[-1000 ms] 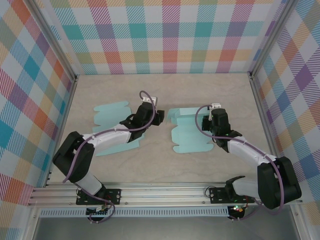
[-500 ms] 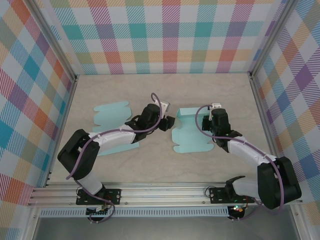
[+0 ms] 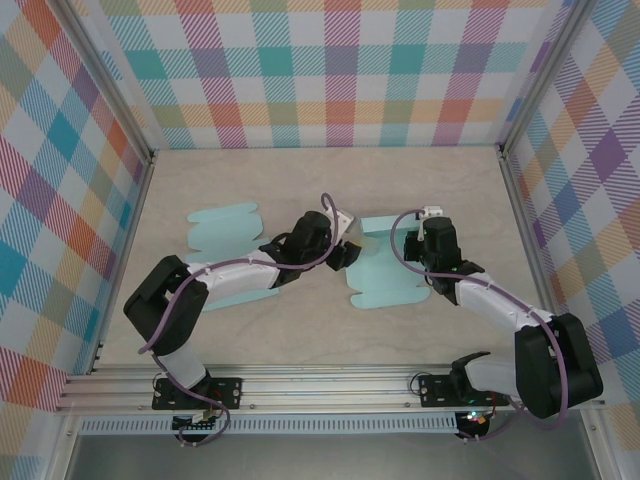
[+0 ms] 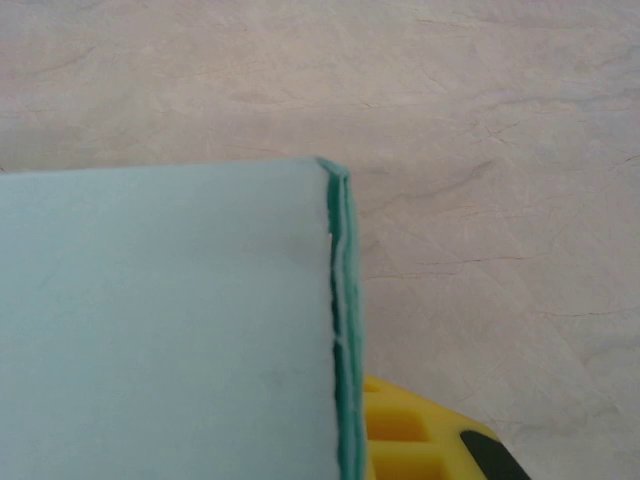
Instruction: Fold the paper box
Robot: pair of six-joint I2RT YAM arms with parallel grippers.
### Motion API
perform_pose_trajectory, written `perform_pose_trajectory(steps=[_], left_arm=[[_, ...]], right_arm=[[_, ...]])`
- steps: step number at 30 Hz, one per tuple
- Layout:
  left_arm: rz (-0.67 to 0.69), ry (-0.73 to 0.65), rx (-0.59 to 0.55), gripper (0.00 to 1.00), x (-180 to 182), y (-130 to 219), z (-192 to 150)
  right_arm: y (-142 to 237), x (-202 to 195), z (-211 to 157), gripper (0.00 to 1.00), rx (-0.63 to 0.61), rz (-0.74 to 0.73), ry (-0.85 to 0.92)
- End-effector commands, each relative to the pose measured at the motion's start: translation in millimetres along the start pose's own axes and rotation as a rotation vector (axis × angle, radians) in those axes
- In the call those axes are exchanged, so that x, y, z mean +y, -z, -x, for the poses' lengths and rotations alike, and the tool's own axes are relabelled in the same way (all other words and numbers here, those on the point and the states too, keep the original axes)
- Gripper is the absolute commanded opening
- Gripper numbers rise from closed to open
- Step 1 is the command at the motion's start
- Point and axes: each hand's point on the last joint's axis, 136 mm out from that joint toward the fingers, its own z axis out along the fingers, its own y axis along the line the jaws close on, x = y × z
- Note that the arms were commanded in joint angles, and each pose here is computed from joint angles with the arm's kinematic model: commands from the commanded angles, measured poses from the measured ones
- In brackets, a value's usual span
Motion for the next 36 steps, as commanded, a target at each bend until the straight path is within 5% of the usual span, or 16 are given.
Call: perform_pose_trajectory(steps=[1,26,36], left_arm=[[-0.051,-0.069,-0.071,0.57,-16,-2,27],[-0.097,-0.312,0.066,0.58,-26,10,11],[-0.055,-0.335,0.028,0.48,-21,1,27]], right_arm=[[4,8,13,0.00,-0.045,0.032,-0.010],[4,7,13,0.00,-0.049,0.031,-0.013],[4,8,13,0.00,-0.049,0.033,-0.012]])
